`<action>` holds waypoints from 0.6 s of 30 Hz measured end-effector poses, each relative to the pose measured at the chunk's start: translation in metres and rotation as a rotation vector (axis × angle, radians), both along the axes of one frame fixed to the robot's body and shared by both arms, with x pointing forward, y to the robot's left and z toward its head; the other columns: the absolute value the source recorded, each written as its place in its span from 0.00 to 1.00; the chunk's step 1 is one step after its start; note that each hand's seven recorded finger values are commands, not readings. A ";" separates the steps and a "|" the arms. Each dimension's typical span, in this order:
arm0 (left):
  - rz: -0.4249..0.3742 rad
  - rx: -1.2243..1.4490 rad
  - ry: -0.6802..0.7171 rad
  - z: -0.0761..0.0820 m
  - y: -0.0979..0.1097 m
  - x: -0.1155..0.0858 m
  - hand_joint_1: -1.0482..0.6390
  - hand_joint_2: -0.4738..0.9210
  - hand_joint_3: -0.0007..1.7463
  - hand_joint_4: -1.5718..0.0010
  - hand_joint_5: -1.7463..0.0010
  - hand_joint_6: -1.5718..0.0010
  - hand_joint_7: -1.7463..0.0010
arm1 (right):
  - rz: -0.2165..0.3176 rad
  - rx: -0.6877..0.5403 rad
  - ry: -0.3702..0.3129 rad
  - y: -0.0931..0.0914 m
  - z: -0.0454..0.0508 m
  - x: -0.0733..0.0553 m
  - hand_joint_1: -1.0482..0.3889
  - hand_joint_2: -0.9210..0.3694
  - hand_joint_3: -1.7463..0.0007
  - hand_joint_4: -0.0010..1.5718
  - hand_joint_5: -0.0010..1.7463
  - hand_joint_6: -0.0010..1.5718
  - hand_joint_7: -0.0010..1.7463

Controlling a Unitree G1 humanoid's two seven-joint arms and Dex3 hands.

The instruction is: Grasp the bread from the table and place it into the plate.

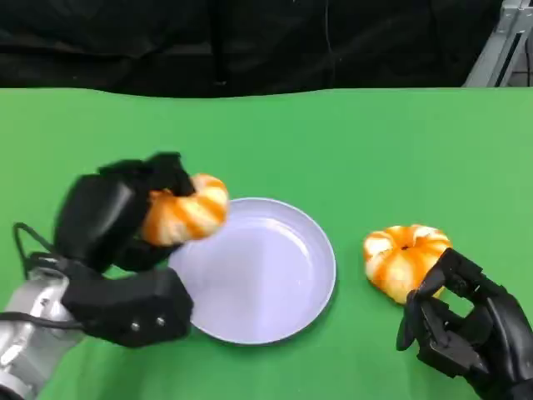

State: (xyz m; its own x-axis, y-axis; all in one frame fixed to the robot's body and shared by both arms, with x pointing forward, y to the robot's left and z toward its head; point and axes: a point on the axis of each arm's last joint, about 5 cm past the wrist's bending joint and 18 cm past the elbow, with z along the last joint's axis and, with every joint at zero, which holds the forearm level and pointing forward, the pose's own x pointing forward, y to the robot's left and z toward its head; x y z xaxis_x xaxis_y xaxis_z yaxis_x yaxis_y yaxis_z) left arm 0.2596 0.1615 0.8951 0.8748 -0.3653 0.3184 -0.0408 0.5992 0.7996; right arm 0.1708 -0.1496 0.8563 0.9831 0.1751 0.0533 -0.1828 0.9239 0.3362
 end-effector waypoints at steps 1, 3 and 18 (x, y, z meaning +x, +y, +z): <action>-0.017 -0.004 0.008 -0.002 -0.004 -0.001 0.64 0.70 0.59 0.52 0.00 0.55 0.05 | -0.001 0.000 0.001 0.000 0.0000 0.000 0.63 0.23 0.41 0.53 1.00 0.40 0.96; -0.039 -0.009 0.034 -0.008 -0.010 -0.002 0.63 0.70 0.59 0.52 0.00 0.55 0.04 | -0.001 0.000 0.001 0.000 0.0000 0.000 0.63 0.23 0.41 0.53 1.00 0.40 0.96; -0.193 0.025 0.148 -0.030 -0.035 -0.003 0.58 0.94 0.29 0.57 0.17 0.47 0.47 | 0.003 0.004 0.002 0.001 0.0001 0.000 0.64 0.23 0.41 0.53 1.00 0.41 0.95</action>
State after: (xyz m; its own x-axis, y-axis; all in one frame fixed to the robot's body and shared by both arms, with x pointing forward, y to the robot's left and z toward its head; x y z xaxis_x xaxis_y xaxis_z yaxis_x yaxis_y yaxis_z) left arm 0.2565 0.1268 0.8649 0.8244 -0.5364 0.1805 0.1913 0.5644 0.8030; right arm 0.1711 -0.1485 0.8564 0.9827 0.1776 0.0519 -0.1845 0.9219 0.3405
